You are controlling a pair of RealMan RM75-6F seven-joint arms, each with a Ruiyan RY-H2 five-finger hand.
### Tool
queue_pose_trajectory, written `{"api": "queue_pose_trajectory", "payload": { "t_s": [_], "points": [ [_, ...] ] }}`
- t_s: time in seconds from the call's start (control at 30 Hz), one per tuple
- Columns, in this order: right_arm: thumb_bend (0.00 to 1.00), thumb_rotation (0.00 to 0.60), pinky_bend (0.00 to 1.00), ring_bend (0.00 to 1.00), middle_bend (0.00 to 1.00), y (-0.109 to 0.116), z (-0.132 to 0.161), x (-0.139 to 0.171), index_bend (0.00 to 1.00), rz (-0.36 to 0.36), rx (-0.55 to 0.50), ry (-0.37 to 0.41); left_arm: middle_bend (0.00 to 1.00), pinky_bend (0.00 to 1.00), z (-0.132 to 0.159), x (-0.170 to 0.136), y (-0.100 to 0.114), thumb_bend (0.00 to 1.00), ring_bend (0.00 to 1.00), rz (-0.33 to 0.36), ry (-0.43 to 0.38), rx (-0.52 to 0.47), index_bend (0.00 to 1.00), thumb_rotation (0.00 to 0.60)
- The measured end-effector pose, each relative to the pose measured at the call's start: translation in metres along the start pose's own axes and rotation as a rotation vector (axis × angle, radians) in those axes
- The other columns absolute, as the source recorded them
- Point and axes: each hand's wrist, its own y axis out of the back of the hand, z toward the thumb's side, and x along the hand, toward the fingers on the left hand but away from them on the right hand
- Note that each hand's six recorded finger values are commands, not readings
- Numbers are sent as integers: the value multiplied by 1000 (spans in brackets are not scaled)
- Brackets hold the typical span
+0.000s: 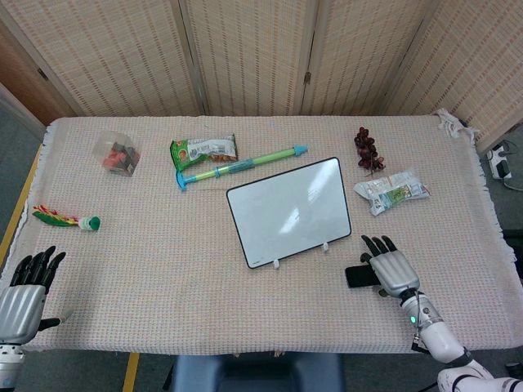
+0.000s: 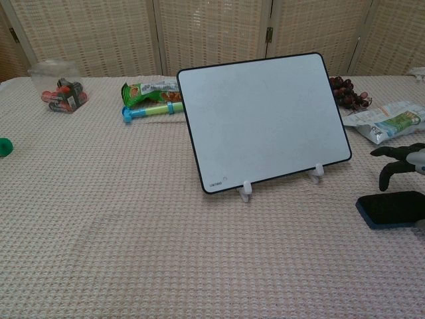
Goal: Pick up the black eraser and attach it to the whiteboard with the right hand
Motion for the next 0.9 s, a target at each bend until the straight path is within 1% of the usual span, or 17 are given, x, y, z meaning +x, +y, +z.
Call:
{"api": "queue_pose_trajectory", "payload": {
  "t_s": [0.17, 0.27, 0.37, 0.47, 0.57, 0.7, 0.8, 0.9],
  "points": [
    [258, 600, 0, 0, 0, -3, -3, -6, 479, -4, -2, -19, 0, 0, 0, 0, 0, 110, 0, -1, 0, -1, 0, 600],
    [258, 600, 0, 4, 0, -2, -4, -8, 527, -20, -7, -29, 0, 0, 0, 0, 0, 109, 0, 0, 0, -2, 0, 600],
    [258, 600, 0, 25, 0, 1, -3, -8, 560, -47, -14, -32, 0, 0, 0, 0, 1, 110, 0, 2, 0, -4, 0, 600],
    [258, 600, 0, 48, 15, 8, -3, -6, 573, -93, -32, -29, 0, 0, -1, 0, 1, 110, 0, 1, 1, -3, 0, 600],
    [257, 600, 0, 60, 30, 21, -2, -4, 578, -173, -49, -27, 0, 0, 0, 0, 0, 110, 0, -2, 1, 1, 0, 600],
    [257, 600, 0, 64, 34, 44, 5, -4, 578, -323, -51, -11, 0, 0, 1, 1, -1, 110, 0, -5, 1, 5, 0, 600],
    [258, 600, 0, 64, 35, 57, 15, -12, 577, -409, -46, -2, 0, 0, 0, 0, -1, 110, 0, -4, 1, 2, 0, 600],
    [258, 600, 0, 63, 35, 70, 22, -24, 578, -476, -41, -8, 0, 0, 0, 0, 0, 110, 0, -2, 0, -1, 0, 600]
  ]
}}
